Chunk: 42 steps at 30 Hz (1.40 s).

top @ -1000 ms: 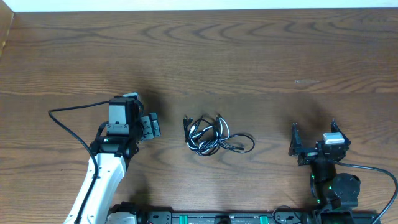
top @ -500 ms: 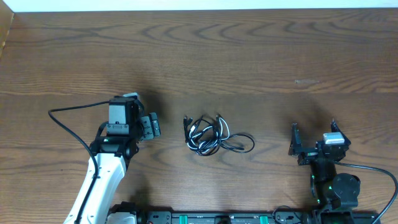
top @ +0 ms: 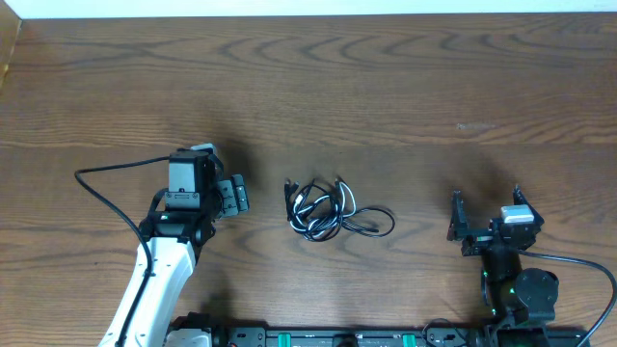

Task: Untangle cables
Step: 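Advance the left gripper rightward toward the left edge of the cables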

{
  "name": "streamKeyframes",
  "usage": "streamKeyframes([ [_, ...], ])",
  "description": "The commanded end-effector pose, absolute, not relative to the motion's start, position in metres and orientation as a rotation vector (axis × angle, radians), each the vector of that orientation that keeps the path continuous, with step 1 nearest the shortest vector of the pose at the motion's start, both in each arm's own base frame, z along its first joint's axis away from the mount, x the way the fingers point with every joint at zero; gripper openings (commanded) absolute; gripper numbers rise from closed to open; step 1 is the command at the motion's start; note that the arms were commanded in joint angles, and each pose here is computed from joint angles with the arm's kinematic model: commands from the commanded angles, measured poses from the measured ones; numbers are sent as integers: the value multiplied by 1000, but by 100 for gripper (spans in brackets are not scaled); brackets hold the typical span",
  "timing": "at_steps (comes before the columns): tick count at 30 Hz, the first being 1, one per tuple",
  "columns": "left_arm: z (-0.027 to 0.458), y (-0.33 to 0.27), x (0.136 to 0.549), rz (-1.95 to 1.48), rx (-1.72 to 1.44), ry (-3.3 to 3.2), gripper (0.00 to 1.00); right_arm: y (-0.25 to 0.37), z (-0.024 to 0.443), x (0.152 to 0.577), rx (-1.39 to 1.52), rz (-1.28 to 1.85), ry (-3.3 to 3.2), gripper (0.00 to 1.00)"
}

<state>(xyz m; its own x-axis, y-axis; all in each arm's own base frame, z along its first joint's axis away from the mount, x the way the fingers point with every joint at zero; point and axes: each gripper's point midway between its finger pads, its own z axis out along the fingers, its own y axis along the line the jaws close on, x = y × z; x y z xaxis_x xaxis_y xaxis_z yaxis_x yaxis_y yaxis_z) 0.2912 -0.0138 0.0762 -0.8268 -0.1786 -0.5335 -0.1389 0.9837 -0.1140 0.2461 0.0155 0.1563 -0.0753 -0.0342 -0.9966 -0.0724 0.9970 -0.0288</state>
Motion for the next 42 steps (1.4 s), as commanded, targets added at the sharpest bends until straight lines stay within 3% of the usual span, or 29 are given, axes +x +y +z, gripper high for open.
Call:
streamKeyframes([
  [1, 84, -13, 297, -93, -209, 2543, 87, 13, 156, 246, -82, 19, 1644, 99],
  [27, 94, -59, 298, -203, 78, 2530, 87, 13, 156, 246, -82, 19, 1644, 99],
  [42, 101, -63, 307, -213, 88, 2481, 87, 13, 156, 246, -82, 19, 1644, 99],
])
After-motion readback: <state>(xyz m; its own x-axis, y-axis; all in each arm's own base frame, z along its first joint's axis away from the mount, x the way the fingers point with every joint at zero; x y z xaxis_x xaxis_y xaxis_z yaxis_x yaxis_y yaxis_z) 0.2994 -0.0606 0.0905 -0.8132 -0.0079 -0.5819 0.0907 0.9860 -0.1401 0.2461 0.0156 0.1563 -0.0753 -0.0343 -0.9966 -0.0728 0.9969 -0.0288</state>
